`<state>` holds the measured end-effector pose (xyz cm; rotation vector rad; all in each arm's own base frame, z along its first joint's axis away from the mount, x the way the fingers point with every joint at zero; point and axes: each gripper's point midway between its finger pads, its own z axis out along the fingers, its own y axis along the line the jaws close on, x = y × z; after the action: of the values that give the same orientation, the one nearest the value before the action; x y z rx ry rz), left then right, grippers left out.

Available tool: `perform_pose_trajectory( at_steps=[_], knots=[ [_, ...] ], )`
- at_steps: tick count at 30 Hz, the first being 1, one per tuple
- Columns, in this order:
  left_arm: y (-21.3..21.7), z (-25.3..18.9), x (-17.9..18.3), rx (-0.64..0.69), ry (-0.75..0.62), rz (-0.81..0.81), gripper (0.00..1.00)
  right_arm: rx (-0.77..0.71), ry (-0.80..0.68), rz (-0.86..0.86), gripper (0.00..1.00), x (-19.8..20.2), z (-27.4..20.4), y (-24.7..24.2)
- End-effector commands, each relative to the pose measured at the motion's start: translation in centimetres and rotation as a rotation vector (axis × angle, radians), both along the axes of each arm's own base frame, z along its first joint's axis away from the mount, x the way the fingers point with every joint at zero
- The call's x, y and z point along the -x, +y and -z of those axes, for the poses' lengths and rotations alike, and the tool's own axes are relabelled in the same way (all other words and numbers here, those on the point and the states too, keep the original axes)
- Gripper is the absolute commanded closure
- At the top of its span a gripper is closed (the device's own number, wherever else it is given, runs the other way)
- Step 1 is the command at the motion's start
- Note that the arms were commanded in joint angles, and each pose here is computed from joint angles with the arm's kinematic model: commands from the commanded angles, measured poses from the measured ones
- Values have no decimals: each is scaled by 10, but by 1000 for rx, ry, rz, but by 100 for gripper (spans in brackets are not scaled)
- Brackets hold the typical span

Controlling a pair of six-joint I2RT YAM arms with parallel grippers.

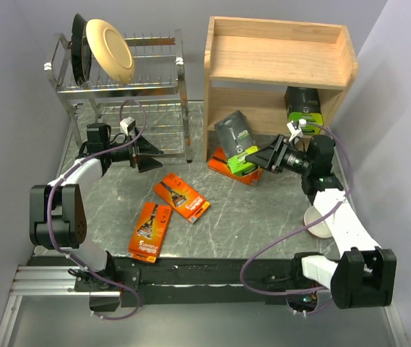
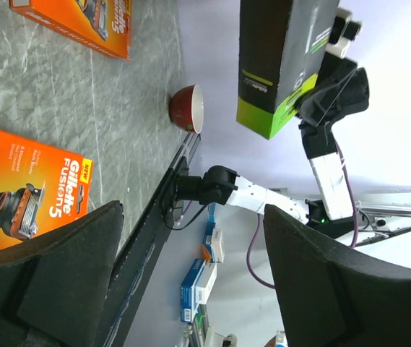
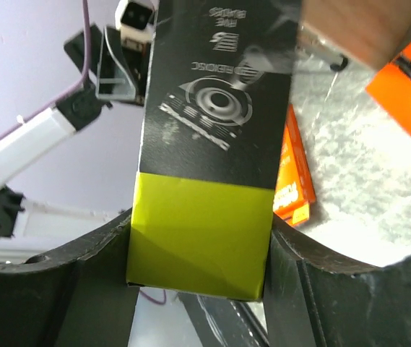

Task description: Place and organize the shaving razors onto the shelf

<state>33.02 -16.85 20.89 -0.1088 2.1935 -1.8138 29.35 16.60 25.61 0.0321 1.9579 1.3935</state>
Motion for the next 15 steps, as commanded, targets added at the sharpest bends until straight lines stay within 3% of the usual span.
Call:
perform_pose_trajectory(
  at_steps=[1, 10, 15],
  knots=[
    [1, -12, -2, 10, -74, 20, 16, -33, -200, 34, 94, -33, -65, 0],
    [1, -9, 5, 1, -74, 17, 16, -62, -156, 116, 94, -64, -79, -3],
    [1, -5, 6, -10, -77, 12, 16, -69, -73, 206, 89, -75, -77, 3]
  ],
)
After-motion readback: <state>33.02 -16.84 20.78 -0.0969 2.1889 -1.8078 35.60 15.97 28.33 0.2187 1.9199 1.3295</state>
